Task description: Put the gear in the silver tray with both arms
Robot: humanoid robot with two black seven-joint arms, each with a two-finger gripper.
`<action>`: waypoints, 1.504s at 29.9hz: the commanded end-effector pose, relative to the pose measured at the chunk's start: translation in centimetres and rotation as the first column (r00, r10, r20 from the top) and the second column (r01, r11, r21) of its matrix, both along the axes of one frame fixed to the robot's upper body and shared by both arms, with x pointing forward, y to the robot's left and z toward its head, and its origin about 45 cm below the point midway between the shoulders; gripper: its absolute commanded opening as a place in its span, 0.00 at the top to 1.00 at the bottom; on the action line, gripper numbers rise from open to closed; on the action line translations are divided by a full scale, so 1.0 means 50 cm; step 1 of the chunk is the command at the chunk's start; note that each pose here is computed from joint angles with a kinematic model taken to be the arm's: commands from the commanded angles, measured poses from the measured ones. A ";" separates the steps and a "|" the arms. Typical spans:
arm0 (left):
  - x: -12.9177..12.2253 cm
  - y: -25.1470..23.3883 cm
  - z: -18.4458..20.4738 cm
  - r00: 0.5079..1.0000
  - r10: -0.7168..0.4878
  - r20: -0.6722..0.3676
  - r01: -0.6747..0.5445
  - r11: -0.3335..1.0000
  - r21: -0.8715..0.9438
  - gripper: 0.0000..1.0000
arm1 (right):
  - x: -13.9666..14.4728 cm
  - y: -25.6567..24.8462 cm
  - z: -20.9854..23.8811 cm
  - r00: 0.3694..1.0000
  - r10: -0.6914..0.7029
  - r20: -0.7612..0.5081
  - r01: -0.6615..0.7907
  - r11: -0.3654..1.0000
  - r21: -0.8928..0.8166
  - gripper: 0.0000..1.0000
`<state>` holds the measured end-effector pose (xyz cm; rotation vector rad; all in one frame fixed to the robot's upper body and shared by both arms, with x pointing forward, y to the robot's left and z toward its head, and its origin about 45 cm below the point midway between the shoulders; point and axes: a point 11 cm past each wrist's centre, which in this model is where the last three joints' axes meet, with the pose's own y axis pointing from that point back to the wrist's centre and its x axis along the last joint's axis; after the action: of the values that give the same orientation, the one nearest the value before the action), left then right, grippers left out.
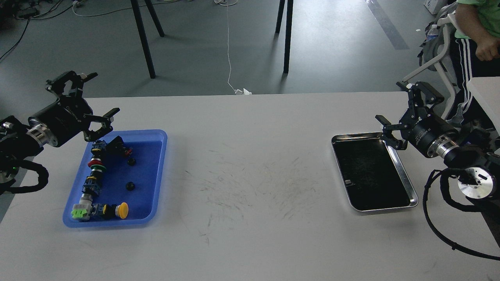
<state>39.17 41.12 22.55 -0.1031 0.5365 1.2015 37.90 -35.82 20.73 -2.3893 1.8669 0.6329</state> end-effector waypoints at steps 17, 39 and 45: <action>0.011 -0.003 0.021 0.999 0.003 0.046 -0.003 1.000 0.001 0.01 | 0.030 0.006 0.015 0.997 -0.063 0.042 0.059 0.994 0.094 0.01; 0.016 0.027 0.054 0.997 0.019 0.073 -0.022 0.999 0.040 0.01 | 0.048 0.025 0.020 0.996 -0.071 0.062 0.063 0.989 0.135 0.01; 0.017 0.028 0.056 0.997 0.019 0.074 -0.022 0.999 0.041 0.01 | 0.053 0.021 0.027 0.994 -0.083 0.072 0.072 0.987 0.143 0.01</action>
<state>39.98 42.55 25.37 -0.1170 0.4455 1.2248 40.51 -34.70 22.08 -2.2141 1.8090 0.6335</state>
